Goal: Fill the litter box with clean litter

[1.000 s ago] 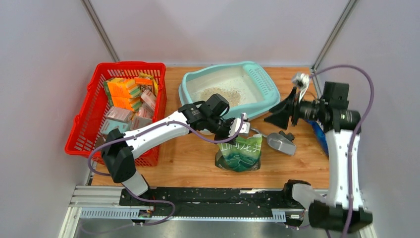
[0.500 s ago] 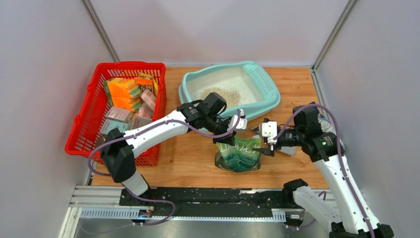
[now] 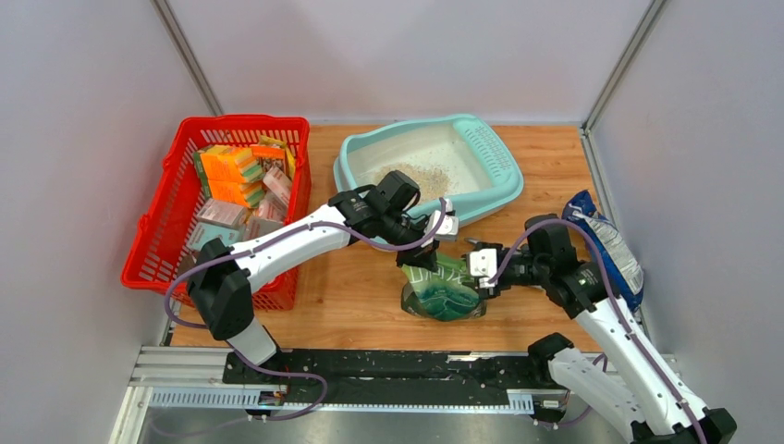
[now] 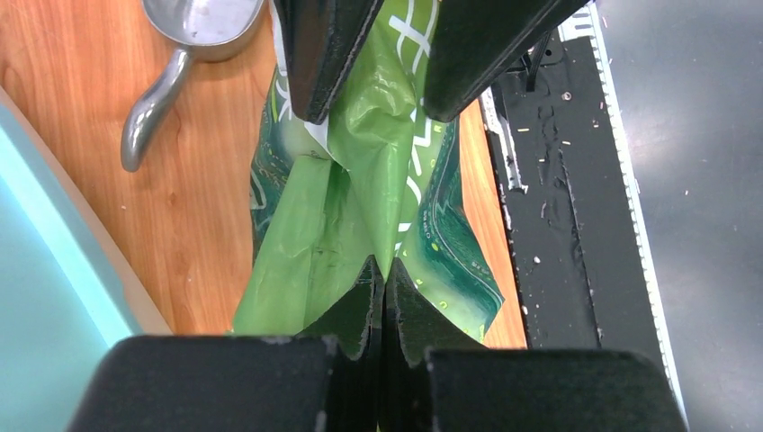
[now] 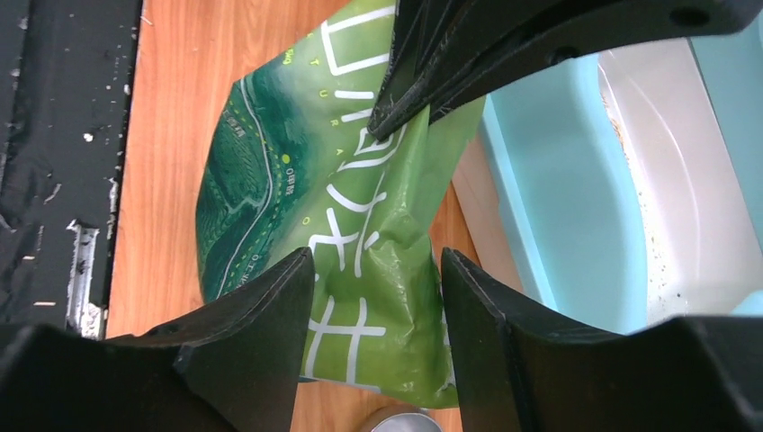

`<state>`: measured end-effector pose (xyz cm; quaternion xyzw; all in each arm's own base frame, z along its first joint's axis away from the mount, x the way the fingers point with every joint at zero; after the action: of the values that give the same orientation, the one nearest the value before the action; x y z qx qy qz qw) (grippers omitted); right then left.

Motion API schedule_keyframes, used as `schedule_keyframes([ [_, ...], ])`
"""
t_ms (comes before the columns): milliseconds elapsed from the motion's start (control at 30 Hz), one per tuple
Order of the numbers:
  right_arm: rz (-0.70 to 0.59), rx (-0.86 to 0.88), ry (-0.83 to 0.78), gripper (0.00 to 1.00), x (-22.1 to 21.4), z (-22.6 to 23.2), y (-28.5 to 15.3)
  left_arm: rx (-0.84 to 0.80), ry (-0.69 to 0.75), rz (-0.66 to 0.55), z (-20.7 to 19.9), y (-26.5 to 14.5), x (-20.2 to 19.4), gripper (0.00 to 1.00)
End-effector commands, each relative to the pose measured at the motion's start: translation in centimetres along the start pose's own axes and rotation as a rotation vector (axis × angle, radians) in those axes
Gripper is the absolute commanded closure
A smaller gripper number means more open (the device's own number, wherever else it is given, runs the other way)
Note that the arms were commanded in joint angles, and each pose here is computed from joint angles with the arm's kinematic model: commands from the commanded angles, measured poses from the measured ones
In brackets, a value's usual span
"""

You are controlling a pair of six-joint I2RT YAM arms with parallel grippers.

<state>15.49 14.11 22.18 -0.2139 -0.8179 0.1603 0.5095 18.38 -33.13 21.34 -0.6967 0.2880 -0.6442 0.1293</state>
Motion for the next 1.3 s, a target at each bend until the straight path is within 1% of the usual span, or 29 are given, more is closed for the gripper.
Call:
schedule_keyframes([
  [0,-0.015,-0.119,-0.020,0.44,0.2,-1.7,0.2,-0.035,0.000,-0.085,-0.9,-1.5,1.8,1.00],
  [100,-0.002,-0.124,0.013,0.48,-0.2,-1.6,0.3,-0.036,-0.008,-0.094,-0.8,-1.6,1.9,1.00],
  [133,0.002,-0.129,0.049,0.49,-0.4,-1.5,0.4,-0.036,-0.007,-0.096,-0.8,-1.6,1.9,1.00],
  [267,0.017,-0.126,0.097,0.59,-0.7,-1.2,0.5,-0.032,-0.016,-0.109,-0.6,-1.8,2.2,1.00],
  [433,0.040,-0.118,0.212,0.65,-1.5,-0.4,0.8,-0.014,-0.030,-0.125,-0.4,-2.6,2.0,1.00],
  [467,0.038,-0.120,0.257,0.72,-1.6,-0.4,0.9,-0.011,-0.031,-0.124,-0.4,-2.6,1.8,1.00],
  [533,0.045,-0.137,0.324,0.80,-1.7,-0.5,1.0,-0.011,-0.032,-0.124,-0.6,-2.9,1.5,1.00],
  [567,0.043,-0.152,0.382,0.88,-1.7,-0.6,1.1,-0.009,-0.034,-0.121,-0.7,-3.0,1.3,1.00],
  [600,0.044,-0.152,0.403,0.90,-1.6,-0.8,1.2,-0.006,-0.029,-0.120,-0.7,-3.1,1.2,0.99],
  [633,0.047,-0.147,0.428,0.91,-1.7,-0.8,1.3,0.000,-0.029,-0.106,-0.8,-3.3,0.8,0.98],
  [667,0.045,-0.144,0.452,0.93,-1.6,-0.8,1.3,0.006,-0.029,-0.101,-0.9,-3.3,0.6,0.92],
  [767,0.024,-0.142,0.499,0.96,-1.2,-1.0,1.4,0.023,-0.036,-0.074,-1.3,-3.6,-0.2,0.78],
  [867,0.021,-0.145,0.519,0.98,-0.9,-1.3,1.4,0.044,-0.021,-0.031,-1.7,-4.0,-1.4,0.73],
  [967,0.011,-0.122,0.520,0.99,-0.6,-1.3,1.5,0.060,0.000,0.012,-2.2,-4.2,-2.8,0.73],
  [1033,0.010,-0.104,0.534,1.00,-0.6,-1.4,1.8,0.053,-0.007,0.026,-2.5,-4.3,-3.5,0.77],
  [1067,0.009,-0.103,0.534,1.00,-0.5,-1.5,1.8,0.052,-0.010,0.029,-2.6,-4.4,-3.6,0.83],
  [1133,0.012,-0.094,0.541,1.00,-0.6,-1.6,1.9,0.057,-0.016,0.029,-2.7,-4.6,-3.7,0.90],
  [1167,0.007,-0.092,0.538,1.00,-0.3,-1.7,1.9,0.057,-0.018,0.028,-2.7,-4.8,-3.8,0.97],
  [1200,-0.001,-0.079,0.540,1.00,-0.2,-1.6,1.9,0.057,-0.015,0.028,-2.8,-5.0,-3.7,0.99],
  [1267,-0.009,-0.050,0.555,1.00,0.1,-1.5,2.0,0.064,-0.026,0.034,-2.8,-5.7,-4.0,1.00],
])
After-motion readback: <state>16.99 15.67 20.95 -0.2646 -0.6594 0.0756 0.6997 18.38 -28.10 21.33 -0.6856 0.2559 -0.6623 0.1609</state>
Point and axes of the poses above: each gripper's point midway between its finger pads, its own y axis out along the fingers, its own z axis along the line the jaws close on, x = y × z, the point moved 5 cm from there along -y, back along the fingers, and after that the axes turned 1 degree about -y, right-handed, at the moved point
